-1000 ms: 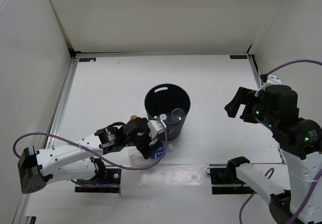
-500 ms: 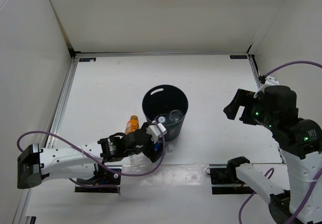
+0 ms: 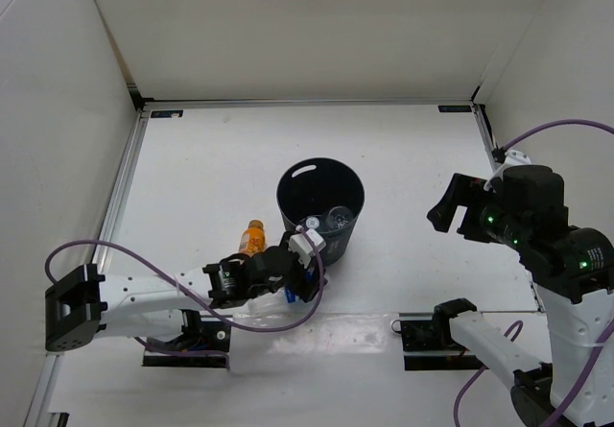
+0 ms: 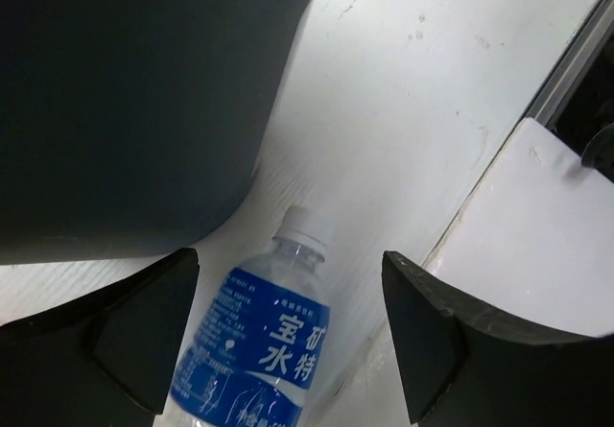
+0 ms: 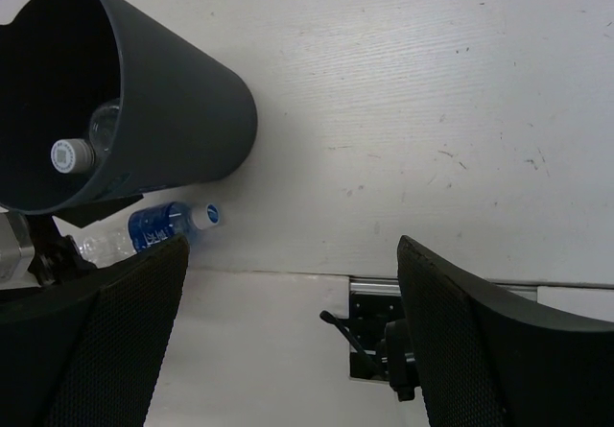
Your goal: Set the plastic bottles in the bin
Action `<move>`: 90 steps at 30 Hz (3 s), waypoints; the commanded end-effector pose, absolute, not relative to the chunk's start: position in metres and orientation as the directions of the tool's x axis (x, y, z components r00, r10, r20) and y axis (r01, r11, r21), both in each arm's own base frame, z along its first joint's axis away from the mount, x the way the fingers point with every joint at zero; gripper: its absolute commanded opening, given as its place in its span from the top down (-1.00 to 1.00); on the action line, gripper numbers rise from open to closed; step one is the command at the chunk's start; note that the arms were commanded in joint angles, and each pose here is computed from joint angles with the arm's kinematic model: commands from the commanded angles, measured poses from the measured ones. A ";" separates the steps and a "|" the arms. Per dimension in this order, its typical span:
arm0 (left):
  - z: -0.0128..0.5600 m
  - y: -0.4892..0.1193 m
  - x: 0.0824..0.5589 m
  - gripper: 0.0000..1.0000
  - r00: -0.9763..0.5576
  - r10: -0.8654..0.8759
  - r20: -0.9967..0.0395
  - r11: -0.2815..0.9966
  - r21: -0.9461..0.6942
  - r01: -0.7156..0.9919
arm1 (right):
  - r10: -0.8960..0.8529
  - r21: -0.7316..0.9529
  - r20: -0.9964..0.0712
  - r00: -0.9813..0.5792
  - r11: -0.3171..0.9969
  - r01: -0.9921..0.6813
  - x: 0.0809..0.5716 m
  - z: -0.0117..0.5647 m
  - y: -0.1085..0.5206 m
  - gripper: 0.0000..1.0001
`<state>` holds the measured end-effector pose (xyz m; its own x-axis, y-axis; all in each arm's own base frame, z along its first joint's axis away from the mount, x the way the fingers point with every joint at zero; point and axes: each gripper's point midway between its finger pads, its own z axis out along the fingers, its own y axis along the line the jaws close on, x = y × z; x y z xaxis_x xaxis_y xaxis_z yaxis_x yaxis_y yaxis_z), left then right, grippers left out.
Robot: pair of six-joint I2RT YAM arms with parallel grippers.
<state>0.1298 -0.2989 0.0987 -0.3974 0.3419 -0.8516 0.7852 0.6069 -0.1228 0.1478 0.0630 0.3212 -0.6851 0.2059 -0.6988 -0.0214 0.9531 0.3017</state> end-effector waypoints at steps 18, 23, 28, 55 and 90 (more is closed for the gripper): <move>0.090 -0.239 0.164 -1.00 -0.357 0.605 -0.712 0.660 0.197 0.725 | 0.204 0.317 -0.710 -0.674 0.947 -0.048 0.151 0.329 0.069 -0.81; 0.090 -0.255 0.173 -1.00 -0.363 0.599 -0.714 0.657 0.179 0.732 | 0.201 0.310 -0.717 -0.667 0.950 -0.047 0.150 0.330 0.067 -0.81; 0.093 -0.256 0.172 -1.00 -0.352 0.618 -0.703 0.636 0.184 0.749 | 0.200 0.309 -0.719 -0.666 0.950 -0.048 0.149 0.330 0.066 -0.81; 0.028 -0.262 0.114 -1.00 -0.635 0.586 -0.503 0.673 -0.134 0.727 | 0.209 0.314 -0.707 -0.676 0.949 -0.036 0.144 0.325 0.065 -0.81; 0.317 -0.233 0.106 0.33 -0.215 0.282 -0.935 0.529 -0.035 0.848 | 0.219 0.311 -0.718 -0.661 0.950 -0.023 0.158 0.317 0.067 -0.81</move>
